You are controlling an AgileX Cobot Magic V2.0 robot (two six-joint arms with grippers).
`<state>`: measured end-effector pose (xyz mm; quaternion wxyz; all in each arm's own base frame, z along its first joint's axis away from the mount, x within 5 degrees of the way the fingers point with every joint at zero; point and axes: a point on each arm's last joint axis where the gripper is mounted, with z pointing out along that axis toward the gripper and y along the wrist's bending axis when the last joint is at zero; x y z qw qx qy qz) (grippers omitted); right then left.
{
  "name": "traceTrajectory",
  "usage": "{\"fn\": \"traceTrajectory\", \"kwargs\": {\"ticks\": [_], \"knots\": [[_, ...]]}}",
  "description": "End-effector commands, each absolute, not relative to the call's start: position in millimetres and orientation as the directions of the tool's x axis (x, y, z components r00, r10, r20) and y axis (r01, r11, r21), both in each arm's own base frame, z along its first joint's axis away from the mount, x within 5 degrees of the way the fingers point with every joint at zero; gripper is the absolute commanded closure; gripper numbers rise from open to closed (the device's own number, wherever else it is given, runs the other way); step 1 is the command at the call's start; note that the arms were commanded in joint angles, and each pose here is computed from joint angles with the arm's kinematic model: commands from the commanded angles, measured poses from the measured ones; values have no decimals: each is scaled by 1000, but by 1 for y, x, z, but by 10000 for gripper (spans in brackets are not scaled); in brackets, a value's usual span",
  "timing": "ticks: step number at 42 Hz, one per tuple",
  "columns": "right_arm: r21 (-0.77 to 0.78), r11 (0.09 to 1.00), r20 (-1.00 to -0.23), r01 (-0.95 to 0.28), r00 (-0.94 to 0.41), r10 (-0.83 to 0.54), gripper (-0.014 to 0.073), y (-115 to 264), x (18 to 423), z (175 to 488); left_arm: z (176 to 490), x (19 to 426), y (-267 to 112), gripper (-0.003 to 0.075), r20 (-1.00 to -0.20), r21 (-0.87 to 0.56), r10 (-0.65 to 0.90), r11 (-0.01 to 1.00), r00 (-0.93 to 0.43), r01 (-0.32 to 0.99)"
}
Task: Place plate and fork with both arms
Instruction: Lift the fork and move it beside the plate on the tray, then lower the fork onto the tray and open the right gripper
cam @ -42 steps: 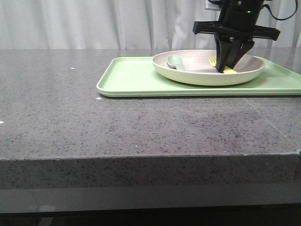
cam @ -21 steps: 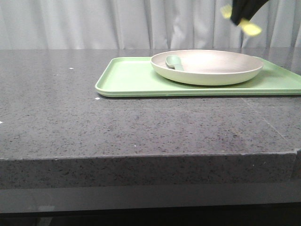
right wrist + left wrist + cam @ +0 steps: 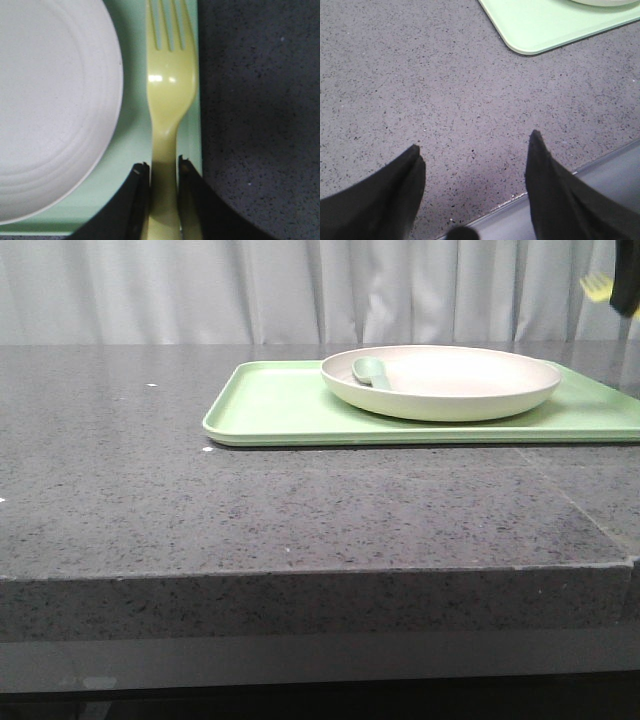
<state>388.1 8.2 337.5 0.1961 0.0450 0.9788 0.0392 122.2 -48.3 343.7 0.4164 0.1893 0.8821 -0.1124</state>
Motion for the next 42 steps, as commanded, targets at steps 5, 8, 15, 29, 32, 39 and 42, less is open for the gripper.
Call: {"fn": "traceTrajectory", "kwargs": {"ticks": [5, 8, 15, 29, 32, 39, 42], "knots": [[101, 993, -460, 59, -882, 99, 519, 7, 396, 340, 357, 124, -49, 288, -831, -45, 200, 906, -519, 421], [101, 993, -452, 61, -886, 100, 519, 7, 402, 331, 357, 124, -49, 288, -831, -45, 200, 906, -519, 421], [100, 993, -432, 64, -896, 101, 519, 7, 414, 312, 357, 124, -49, 288, -831, -45, 200, 906, -519, 421], [104, 994, -393, 39, -916, 77, 513, 9, 421, 295, 358, 125, -49, 288, -834, -44, 198, 907, -515, 420], [104, 994, -394, 39, -916, 77, 480, 9, 421, 295, 358, 125, -49, 288, -834, -44, 198, 907, -515, 420], [104, 994, -394, 38, -916, 76, 291, 9, 421, 296, 358, 125, -49, 288, -834, -44, 198, 907, -515, 420], [104, 994, -393, 38, -916, 76, 235, 9, 418, 299, 358, 125, -49, 288, -834, -44, 198, 907, -515, 420]]}}
